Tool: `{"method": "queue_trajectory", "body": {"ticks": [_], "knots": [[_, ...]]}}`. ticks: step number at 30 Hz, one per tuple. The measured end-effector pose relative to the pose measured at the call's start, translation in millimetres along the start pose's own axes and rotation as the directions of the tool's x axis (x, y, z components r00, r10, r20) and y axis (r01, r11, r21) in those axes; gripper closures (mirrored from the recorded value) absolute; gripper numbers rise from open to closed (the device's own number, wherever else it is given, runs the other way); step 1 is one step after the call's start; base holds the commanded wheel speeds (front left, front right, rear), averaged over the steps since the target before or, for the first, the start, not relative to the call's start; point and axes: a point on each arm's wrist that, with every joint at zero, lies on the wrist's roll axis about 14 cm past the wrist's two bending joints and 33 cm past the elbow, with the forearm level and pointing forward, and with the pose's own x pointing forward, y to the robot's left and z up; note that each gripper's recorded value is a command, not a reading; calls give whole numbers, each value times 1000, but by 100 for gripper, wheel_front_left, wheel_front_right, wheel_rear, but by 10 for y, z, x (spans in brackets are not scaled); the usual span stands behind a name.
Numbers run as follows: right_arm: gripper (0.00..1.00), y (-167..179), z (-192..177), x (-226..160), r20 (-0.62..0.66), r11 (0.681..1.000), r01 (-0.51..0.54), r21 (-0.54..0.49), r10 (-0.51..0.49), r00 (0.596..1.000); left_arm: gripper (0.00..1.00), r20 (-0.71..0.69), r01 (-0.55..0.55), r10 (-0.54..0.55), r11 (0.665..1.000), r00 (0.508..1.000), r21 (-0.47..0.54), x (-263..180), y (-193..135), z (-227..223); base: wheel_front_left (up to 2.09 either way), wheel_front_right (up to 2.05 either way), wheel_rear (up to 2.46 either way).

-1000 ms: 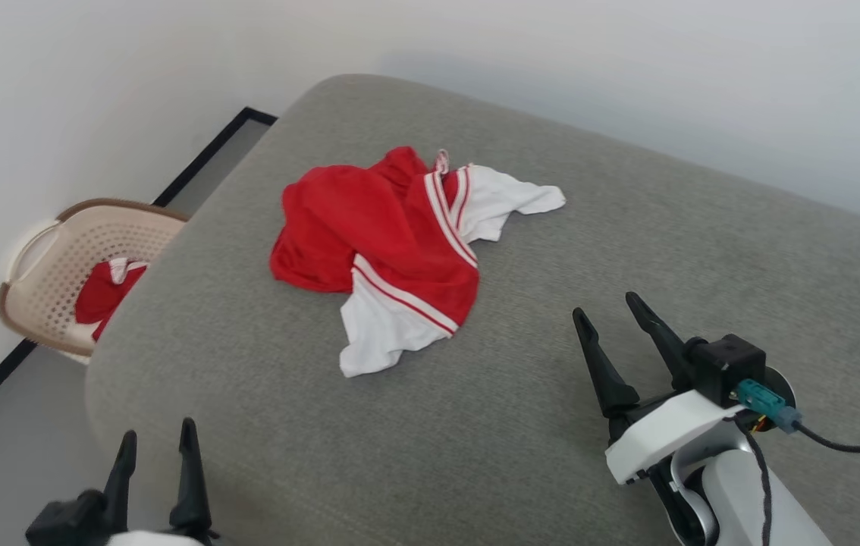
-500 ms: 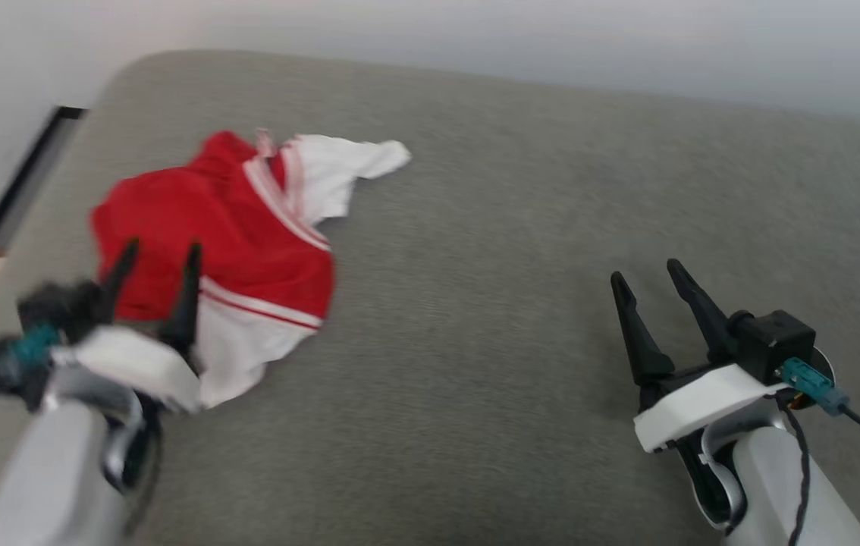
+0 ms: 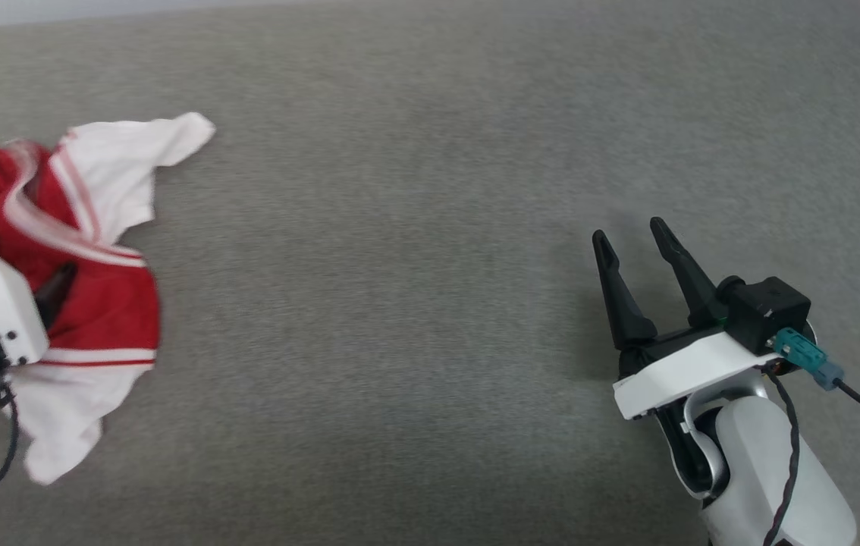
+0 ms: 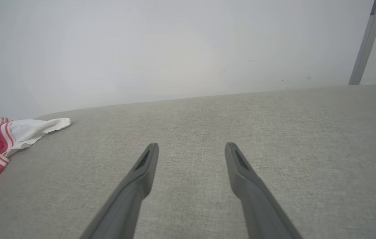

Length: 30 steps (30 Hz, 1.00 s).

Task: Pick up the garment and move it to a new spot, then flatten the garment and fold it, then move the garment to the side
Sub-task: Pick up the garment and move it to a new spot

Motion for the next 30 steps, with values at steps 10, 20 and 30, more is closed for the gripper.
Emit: {"method": "queue_trajectory", "body": {"ticks": [10,20,30], "knots": [[0,-376,-54,-160,-18,994,110,-8,-110,994,10,-238,16,-42,994,970,-108,296,-53,-354,0,0,0],[0,-278,64,-147,15,996,94,2,-94,996,100,30,147,-149,988,988,56,281,-570,299,0,0,0],[0,-442,181,-271,47,986,159,42,-161,986,100,131,463,-512,840,849,282,155,-2125,920,0,0,0]]}}
